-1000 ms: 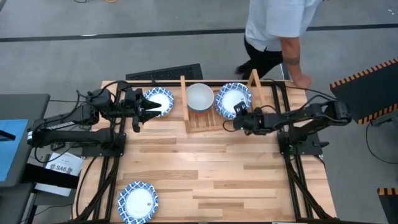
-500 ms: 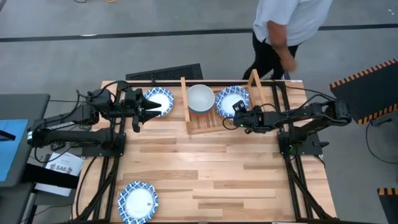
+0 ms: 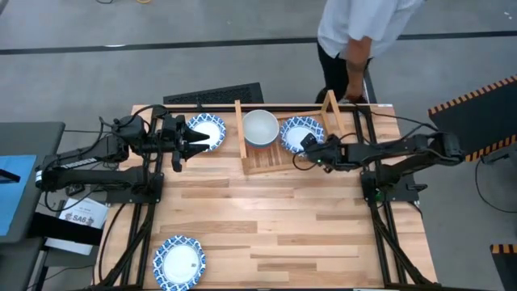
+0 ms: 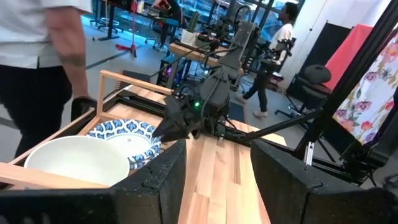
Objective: Place and stack bowls onto a shelf
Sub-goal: Stack the blue patterned bowl on top of the blue patterned bowl on the shelf, then stack the top blue patterned bowl on top of the blue patterned bowl on the shelf
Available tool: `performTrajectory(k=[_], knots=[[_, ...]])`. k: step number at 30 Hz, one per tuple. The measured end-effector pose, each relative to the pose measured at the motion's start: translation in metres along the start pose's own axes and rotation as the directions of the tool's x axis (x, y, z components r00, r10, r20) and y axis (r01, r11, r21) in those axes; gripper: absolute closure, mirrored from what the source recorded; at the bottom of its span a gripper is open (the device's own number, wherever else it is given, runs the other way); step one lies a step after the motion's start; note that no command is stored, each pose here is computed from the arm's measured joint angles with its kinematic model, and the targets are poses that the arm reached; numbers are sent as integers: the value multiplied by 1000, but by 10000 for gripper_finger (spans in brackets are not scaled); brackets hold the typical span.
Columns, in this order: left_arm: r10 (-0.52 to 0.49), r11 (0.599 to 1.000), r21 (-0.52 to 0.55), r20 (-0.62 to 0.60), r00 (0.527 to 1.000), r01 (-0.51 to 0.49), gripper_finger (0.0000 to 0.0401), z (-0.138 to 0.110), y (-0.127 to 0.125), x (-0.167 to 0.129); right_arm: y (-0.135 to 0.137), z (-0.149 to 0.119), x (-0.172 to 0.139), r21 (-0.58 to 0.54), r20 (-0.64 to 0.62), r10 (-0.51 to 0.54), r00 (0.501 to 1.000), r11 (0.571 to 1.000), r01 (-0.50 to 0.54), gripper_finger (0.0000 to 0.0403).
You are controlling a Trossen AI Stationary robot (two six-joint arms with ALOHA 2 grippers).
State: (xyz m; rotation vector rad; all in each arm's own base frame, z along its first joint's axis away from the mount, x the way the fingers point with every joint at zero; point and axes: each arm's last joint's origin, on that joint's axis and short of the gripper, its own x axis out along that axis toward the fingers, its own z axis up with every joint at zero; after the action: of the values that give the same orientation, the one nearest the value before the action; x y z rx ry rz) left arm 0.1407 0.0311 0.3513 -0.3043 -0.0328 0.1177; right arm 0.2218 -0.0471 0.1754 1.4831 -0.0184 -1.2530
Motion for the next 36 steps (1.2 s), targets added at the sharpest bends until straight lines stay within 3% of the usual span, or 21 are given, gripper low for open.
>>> performTrajectory(k=[6,11,17,21,24,27,31,36], knots=[[8,1000,0,2,1000,-8,237,0,0,0,3,8,-14,-86,-27,16,1000,996,-19,169],[30,1000,1,9,1000,-30,237,0,1,0,-1,10,-17,-115,-83,-34,996,993,24,170],[49,999,-2,16,999,-49,237,0,1,0,14,2,-30,-197,-170,129,977,967,-162,170],[73,997,-9,24,997,-73,237,1,2,0,28,-1,-43,-274,-288,269,919,896,-348,174],[93,996,-12,31,995,-92,237,1,3,0,32,-2,-55,-317,-347,284,894,862,-397,202],[94,995,-19,58,994,-93,237,3,2,0,40,-2,-68,-379,-373,285,883,822,-425,266],[84,996,-22,93,992,-82,237,7,1,0,56,-6,-86,-484,-440,320,839,703,-522,379],[84,996,-41,90,992,-80,237,6,1,0,72,-5,-101,-569,-463,351,814,587,-576,381]])
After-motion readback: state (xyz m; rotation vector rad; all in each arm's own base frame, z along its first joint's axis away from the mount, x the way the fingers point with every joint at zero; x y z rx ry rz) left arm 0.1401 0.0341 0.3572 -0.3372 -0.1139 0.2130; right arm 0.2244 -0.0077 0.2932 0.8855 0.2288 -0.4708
